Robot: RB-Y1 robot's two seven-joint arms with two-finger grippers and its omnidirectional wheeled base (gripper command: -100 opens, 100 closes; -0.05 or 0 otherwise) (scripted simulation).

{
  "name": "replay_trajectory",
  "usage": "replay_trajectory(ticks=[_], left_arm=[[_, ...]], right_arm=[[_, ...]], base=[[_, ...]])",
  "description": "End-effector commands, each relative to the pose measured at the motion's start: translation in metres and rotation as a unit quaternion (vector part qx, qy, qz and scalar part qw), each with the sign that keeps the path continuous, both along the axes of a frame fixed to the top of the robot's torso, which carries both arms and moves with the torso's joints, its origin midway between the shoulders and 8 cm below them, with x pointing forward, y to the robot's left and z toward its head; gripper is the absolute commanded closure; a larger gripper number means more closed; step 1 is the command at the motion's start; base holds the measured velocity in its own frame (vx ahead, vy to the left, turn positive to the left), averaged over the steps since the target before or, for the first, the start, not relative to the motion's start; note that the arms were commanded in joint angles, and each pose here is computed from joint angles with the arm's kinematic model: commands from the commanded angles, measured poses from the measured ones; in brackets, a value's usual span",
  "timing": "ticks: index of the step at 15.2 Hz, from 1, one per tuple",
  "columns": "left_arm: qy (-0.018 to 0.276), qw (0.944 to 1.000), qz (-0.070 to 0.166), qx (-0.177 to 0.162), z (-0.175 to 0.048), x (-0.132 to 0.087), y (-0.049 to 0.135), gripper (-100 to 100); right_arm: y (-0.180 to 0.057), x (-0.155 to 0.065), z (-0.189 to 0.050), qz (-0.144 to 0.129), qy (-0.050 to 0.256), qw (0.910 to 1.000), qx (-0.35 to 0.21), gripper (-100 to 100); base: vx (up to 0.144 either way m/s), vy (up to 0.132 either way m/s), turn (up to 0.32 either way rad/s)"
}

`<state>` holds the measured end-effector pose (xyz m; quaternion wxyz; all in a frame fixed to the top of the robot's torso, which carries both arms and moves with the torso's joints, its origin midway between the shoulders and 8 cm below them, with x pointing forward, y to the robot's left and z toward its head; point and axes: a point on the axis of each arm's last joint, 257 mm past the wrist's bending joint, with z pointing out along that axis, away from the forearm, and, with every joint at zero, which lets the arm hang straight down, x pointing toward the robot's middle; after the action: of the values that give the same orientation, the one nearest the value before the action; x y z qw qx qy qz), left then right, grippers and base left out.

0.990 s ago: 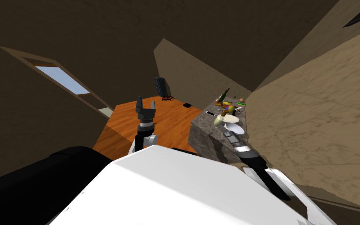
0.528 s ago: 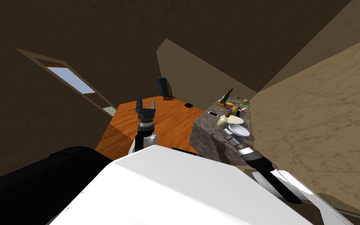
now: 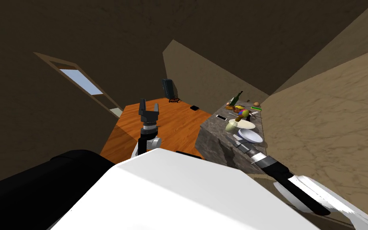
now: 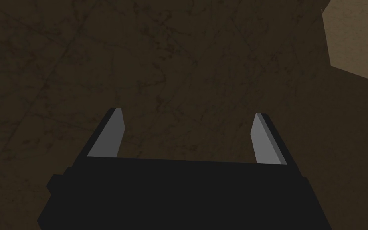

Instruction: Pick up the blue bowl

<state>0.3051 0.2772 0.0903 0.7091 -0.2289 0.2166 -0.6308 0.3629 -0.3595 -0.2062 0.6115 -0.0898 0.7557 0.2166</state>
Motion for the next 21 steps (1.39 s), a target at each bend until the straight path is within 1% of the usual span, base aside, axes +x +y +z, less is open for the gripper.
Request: replay_trajectory(ticks=[1, 3, 4, 5, 6, 8, 9, 11, 12, 14, 15, 16, 17, 18, 19, 20, 21], left_arm=[[0.000, 1.0000, 0.000, 0.000, 0.000, 0.000, 0.000, 0], [0.000, 1.0000, 0.000, 0.000, 0.000, 0.000, 0.000, 0], [0.000, 1.0000, 0.000, 0.000, 0.000, 0.000, 0.000, 0], [0.000, 1.0000, 0.000, 0.000, 0.000, 0.000, 0.000, 0], [0.000, 1.0000, 0.000, 0.000, 0.000, 0.000, 0.000, 0], [0.000, 1.0000, 0.000, 0.000, 0.000, 0.000, 0.000, 0], [0.000, 1.0000, 0.000, 0.000, 0.000, 0.000, 0.000, 0], [0.000, 1.0000, 0.000, 0.000, 0.000, 0.000, 0.000, 0], [0.000, 1.0000, 0.000, 0.000, 0.000, 0.000, 0.000, 0], [0.000, 1.0000, 0.000, 0.000, 0.000, 0.000, 0.000, 0], [0.000, 1.0000, 0.000, 0.000, 0.000, 0.000, 0.000, 0], [0.000, 1.0000, 0.000, 0.000, 0.000, 0.000, 0.000, 0], [0.000, 1.0000, 0.000, 0.000, 0.000, 0.000, 0.000, 0], [0.000, 1.0000, 0.000, 0.000, 0.000, 0.000, 0.000, 0], [0.000, 1.0000, 0.000, 0.000, 0.000, 0.000, 0.000, 0], [0.000, 1.0000, 0.000, 0.000, 0.000, 0.000, 0.000, 0], [0.000, 1.0000, 0.000, 0.000, 0.000, 0.000, 0.000, 0]], right_arm=[[-0.019, -0.004, -0.015, 0.004, 0.018, 0.9989, -0.044, -100], [-0.022, -0.003, -0.013, 0.011, 0.020, 0.9982, -0.056, -100], [-0.039, -0.009, -0.026, 0.013, 0.036, 0.9952, -0.090, -100], [-0.041, -0.008, -0.024, 0.019, 0.037, 0.9941, -0.100, -100], [-0.058, -0.014, -0.036, 0.019, 0.052, 0.9899, -0.130, -100], [-0.061, -0.013, -0.033, 0.028, 0.055, 0.9875, -0.145, -100], [-0.079, -0.020, -0.043, 0.030, 0.070, 0.9811, -0.178, -100], [-0.082, -0.018, -0.040, 0.037, 0.072, 0.9787, -0.189, -100], [-0.101, -0.026, -0.048, 0.041, 0.088, 0.9702, -0.222, -100], [-0.103, -0.024, -0.046, 0.046, 0.089, 0.9680, -0.230, -100], [-0.122, -0.032, -0.053, 0.051, 0.105, 0.9577, -0.263, -100], [-0.124, -0.031, -0.050, 0.055, 0.106, 0.9554, -0.270, -100], [-0.143, -0.040, -0.058, 0.058, 0.123, 0.9453, -0.297, -100], [-0.145, -0.038, -0.054, 0.063, 0.123, 0.9423, -0.305, -100], [-0.145, -0.037, -0.053, 0.065, 0.123, 0.9412, -0.308, -100], [-0.165, -0.047, -0.058, 0.070, 0.140, 0.9285, -0.336, -100], [-0.166, -0.045, -0.055, 0.074, 0.141, 0.9256, -0.343, -100]], base=[[0.010, 0.046, 0.078], [0.005, 0.043, 0.061], [0.006, 0.042, 0.091], [0.014, 0.044, 0.091], [0.016, 0.045, 0.118], [0.017, 0.042, 0.048], [0.023, 0.046, 0.089], [0.021, 0.036, 0.064], [0.016, 0.028, 0.074], [0.013, 0.028, 0.062], [0.023, 0.029, 0.093], [0.027, 0.028, 0.091], [0.030, 0.028, 0.122], [0.034, 0.026, 0.097], [0.026, 0.019, 0.019], [0.028, 0.019, 0.073], [0.028, 0.017, 0.085]])
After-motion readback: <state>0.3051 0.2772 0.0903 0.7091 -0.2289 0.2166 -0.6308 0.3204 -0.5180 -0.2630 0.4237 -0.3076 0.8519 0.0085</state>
